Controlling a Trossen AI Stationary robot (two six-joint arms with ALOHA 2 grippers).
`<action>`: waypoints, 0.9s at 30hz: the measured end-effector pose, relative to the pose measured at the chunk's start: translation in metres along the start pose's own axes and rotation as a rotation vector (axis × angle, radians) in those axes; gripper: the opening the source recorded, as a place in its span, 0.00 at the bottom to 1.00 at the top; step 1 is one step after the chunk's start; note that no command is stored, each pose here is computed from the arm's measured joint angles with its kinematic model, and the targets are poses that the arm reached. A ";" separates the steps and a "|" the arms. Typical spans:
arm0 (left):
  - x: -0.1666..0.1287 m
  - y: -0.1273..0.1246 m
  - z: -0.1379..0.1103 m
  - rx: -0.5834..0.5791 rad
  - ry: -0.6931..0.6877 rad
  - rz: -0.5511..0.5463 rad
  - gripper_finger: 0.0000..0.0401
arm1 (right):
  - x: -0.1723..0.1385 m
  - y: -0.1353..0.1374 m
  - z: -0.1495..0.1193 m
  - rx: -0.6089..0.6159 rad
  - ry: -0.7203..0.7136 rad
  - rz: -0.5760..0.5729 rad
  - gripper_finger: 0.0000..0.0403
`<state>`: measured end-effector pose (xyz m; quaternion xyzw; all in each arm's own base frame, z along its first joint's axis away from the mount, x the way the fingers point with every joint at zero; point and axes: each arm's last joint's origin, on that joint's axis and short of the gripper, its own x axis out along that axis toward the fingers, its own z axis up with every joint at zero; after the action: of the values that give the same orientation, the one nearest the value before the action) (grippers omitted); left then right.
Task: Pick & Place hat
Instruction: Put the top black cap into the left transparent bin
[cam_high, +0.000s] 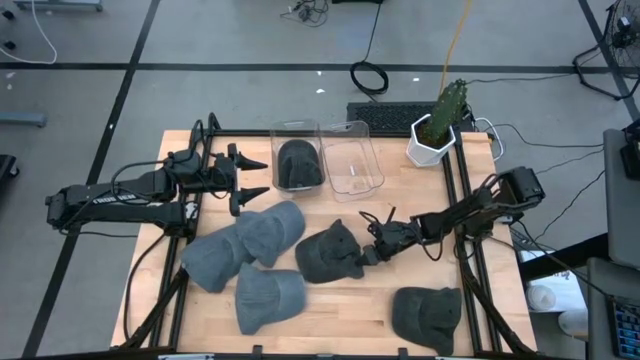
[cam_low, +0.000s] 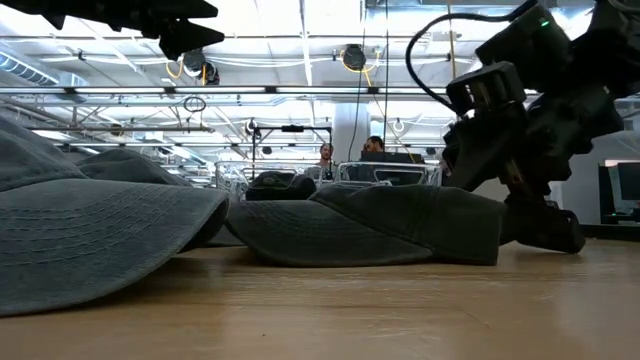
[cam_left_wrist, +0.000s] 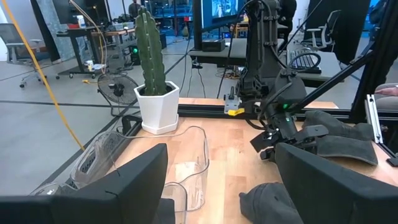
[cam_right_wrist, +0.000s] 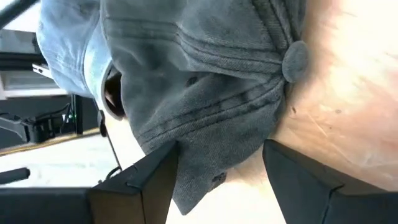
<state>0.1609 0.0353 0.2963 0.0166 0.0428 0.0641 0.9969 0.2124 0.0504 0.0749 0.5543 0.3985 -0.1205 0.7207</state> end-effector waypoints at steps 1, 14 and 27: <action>0.000 0.000 0.000 0.000 0.000 0.000 0.76 | 0.000 0.002 0.000 -0.005 -0.026 0.019 0.56; 0.000 0.000 0.000 0.000 0.000 0.000 0.76 | 0.013 0.037 0.014 -0.179 -0.097 0.062 0.56; 0.000 0.000 0.000 0.000 0.000 0.000 0.76 | 0.011 0.074 0.026 -0.200 -0.196 0.338 0.54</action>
<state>0.1609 0.0352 0.2963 0.0166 0.0429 0.0640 0.9969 0.2767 0.0567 0.1209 0.5246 0.2378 -0.0110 0.8174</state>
